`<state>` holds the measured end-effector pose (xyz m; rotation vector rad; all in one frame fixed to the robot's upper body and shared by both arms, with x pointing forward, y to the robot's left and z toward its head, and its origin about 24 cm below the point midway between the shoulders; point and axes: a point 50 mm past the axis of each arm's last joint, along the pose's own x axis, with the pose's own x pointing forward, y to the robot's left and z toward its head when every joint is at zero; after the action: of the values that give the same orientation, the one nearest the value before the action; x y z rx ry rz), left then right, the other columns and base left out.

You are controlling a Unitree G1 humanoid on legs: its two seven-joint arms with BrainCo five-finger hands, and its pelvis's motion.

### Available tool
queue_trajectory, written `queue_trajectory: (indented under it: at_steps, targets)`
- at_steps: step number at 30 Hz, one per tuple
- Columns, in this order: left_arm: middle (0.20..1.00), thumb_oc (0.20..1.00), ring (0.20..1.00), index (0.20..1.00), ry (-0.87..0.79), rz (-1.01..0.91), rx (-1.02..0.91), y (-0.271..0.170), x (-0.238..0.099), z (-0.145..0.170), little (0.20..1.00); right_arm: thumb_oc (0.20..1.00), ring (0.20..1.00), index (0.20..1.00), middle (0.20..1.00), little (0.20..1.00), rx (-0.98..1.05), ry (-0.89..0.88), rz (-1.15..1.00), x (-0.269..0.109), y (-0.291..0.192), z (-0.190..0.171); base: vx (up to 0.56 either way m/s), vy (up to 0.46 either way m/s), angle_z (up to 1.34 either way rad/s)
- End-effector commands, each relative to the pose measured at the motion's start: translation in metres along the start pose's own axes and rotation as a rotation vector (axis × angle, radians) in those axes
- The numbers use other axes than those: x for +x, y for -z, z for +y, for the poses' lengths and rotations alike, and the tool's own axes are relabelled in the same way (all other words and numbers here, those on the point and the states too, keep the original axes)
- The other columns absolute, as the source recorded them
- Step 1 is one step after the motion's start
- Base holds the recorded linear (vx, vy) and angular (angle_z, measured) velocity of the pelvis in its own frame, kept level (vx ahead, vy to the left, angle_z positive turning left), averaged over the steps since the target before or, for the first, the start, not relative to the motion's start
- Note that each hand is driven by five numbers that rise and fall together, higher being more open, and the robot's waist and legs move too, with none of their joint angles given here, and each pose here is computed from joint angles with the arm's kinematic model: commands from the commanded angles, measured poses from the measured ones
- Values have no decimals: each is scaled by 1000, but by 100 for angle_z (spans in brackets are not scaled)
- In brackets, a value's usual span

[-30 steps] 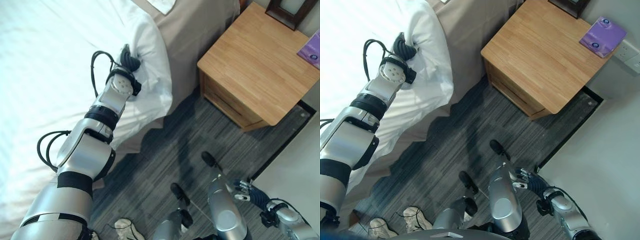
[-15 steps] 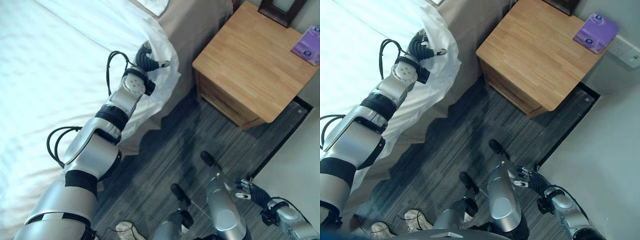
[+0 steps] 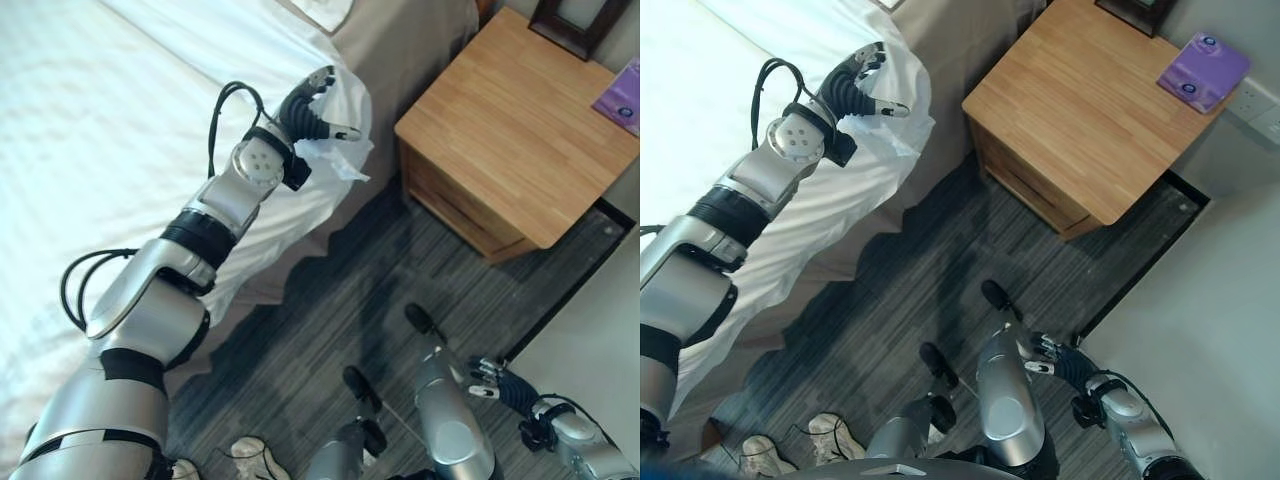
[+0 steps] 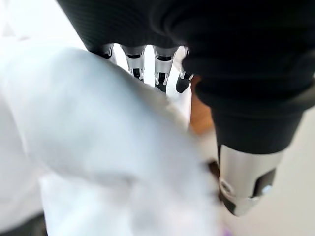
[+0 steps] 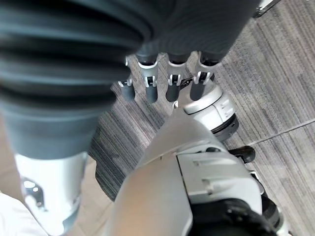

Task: Making the bed.

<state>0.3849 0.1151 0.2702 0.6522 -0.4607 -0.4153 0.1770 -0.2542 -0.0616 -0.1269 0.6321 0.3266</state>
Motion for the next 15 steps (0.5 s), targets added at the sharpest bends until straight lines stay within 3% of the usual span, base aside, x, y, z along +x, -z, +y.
queue_trajectory:
  at_steps: [1, 9, 13, 15]
  targets:
    - [1000, 1000, 1000, 1000, 172, -306, -125, -58, 14, -40, 1000, 1000, 1000, 1000, 1000, 1000, 5, -33, 21, -12, 13, 5, -8, -10, 21]
    - [1000, 1000, 1000, 1000, 267, -444, -108, -88, -1, -47, 1000, 1000, 1000, 1000, 1000, 1000, 16, -21, 28, -13, 19, 7, 1, -6, -1]
    - [1000, 1000, 1000, 1000, 223, -486, -197, -92, -7, -37, 1000, 1000, 1000, 1000, 1000, 1000, 24, -17, 43, -16, 25, 8, -7, -2, 5]
    - [1000, 1000, 1000, 1000, 128, -514, -332, -90, -8, -25, 1000, 1000, 1000, 1000, 1000, 1000, 32, -14, 47, -16, 28, 8, -18, -2, 5]
